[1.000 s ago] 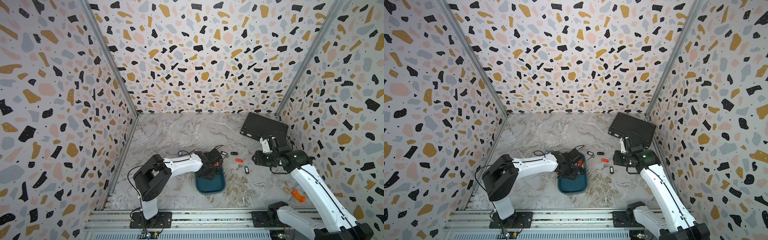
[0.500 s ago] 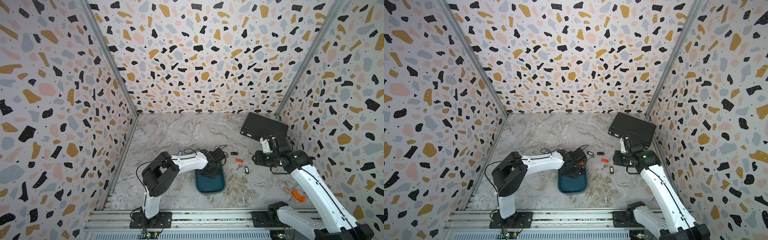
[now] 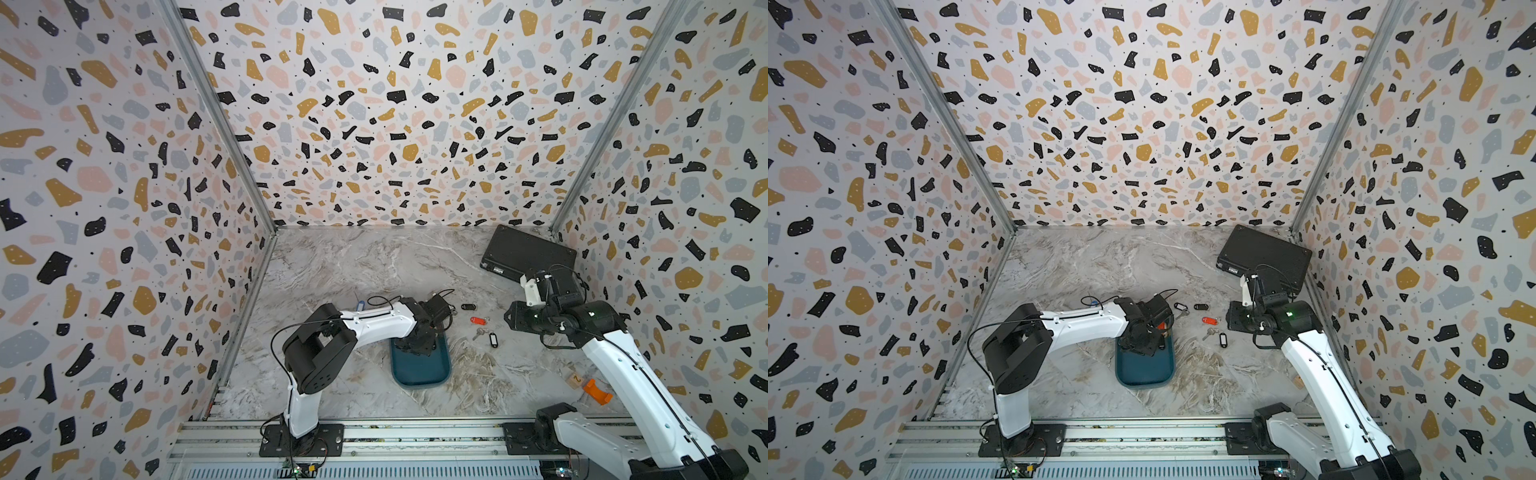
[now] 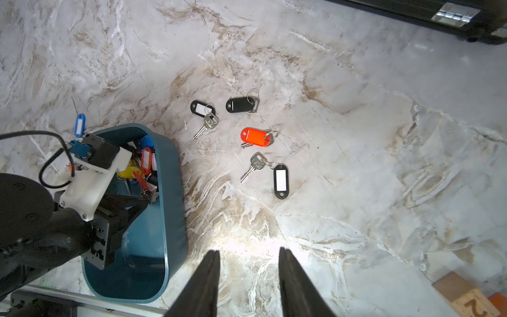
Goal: Take the keys out of the storage box
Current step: Pick up the key from the storage box, then place the key at the center of the board.
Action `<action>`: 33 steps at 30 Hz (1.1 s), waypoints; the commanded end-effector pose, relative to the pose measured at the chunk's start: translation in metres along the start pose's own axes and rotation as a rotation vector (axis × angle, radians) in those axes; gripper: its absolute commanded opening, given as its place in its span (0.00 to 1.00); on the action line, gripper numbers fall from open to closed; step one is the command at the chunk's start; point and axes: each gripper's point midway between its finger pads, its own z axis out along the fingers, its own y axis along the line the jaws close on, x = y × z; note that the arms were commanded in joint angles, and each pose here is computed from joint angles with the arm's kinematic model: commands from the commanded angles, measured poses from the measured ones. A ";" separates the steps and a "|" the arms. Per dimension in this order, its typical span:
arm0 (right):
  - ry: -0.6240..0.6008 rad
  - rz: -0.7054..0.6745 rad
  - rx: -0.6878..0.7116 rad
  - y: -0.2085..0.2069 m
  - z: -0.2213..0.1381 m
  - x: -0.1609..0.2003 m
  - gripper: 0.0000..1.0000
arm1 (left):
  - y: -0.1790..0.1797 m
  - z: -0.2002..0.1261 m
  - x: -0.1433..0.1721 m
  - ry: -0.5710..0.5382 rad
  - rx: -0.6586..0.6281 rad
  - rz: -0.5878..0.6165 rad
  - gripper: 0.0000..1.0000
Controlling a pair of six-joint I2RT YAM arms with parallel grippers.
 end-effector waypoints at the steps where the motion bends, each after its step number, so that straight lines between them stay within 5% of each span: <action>1: 0.004 0.009 0.004 -0.002 -0.005 0.004 0.40 | 0.006 -0.032 -0.006 -0.054 -0.013 -0.005 0.00; 10: 0.003 0.002 -0.008 0.001 -0.007 0.002 0.40 | 0.023 -0.127 -0.027 -0.255 0.025 -0.041 0.00; 17: 0.036 -0.021 -0.070 0.014 -0.007 0.002 0.38 | 0.108 -0.175 -0.035 -0.344 0.075 -0.230 0.00; 23: 0.083 -0.028 -0.145 0.033 -0.002 0.008 0.37 | 0.202 -0.145 -0.032 -0.281 0.063 -0.455 0.00; 33: 0.191 -0.179 -0.189 0.096 0.020 0.036 0.38 | 0.263 -0.068 -0.042 -0.162 0.108 -0.714 0.00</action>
